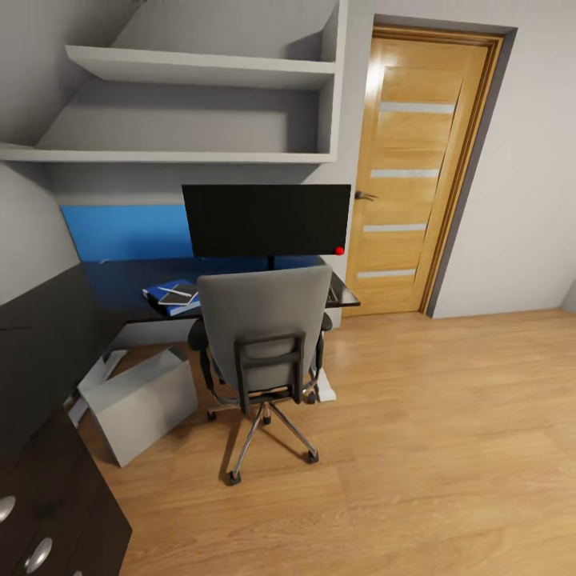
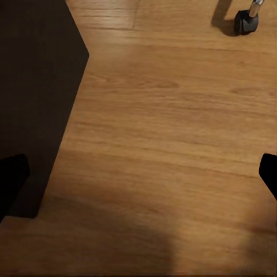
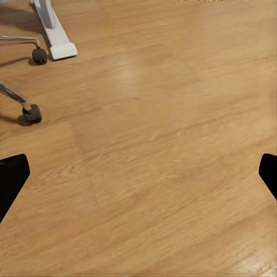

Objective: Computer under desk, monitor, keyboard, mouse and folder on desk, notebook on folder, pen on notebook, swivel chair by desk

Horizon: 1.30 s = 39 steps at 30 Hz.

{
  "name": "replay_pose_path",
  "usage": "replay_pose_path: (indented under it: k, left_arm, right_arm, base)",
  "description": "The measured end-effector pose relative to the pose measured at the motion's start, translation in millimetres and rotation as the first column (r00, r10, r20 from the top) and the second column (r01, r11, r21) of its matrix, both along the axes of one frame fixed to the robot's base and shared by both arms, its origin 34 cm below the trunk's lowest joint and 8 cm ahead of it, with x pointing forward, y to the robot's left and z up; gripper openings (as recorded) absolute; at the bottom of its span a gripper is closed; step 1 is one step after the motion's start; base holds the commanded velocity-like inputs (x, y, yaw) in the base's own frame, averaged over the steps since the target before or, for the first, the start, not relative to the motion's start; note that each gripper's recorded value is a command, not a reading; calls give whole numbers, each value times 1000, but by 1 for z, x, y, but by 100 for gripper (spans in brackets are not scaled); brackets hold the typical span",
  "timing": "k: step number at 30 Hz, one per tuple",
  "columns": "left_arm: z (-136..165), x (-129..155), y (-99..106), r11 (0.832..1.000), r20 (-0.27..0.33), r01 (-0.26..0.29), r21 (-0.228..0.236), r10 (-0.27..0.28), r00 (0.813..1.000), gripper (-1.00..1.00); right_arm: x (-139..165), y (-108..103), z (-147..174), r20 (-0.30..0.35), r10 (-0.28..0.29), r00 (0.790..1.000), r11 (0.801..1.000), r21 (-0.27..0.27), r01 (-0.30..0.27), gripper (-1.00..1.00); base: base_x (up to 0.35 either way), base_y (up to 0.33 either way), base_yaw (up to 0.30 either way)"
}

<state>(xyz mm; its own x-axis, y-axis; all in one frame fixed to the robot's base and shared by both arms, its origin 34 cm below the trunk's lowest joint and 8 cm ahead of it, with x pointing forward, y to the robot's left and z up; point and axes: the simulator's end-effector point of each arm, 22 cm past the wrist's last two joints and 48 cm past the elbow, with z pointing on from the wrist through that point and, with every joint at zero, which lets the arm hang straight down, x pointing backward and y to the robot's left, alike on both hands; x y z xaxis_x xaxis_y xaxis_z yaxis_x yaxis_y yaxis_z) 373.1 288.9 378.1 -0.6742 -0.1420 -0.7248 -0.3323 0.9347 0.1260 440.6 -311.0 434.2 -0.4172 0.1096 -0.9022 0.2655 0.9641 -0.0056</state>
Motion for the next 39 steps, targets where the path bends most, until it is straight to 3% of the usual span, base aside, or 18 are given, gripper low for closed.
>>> replay_pose_path:
  k: [10, 39]
  left_arm:
    - [7, -52, 0, 1000, -73, 4, 1, -4, 997, 100]
    - [56, -60, -3, 1000, -111, 17, -9, -18, 994, 100]
  right_arm:
    - [-19, 4, 10, -39, 4, 999, 1000, 5, -4, 100]
    - [-21, 2, 56, -80, 3, 997, 1000, 4, -3, 100]
  base:
    - [0, 0, 0]
    - [0, 0, 0]
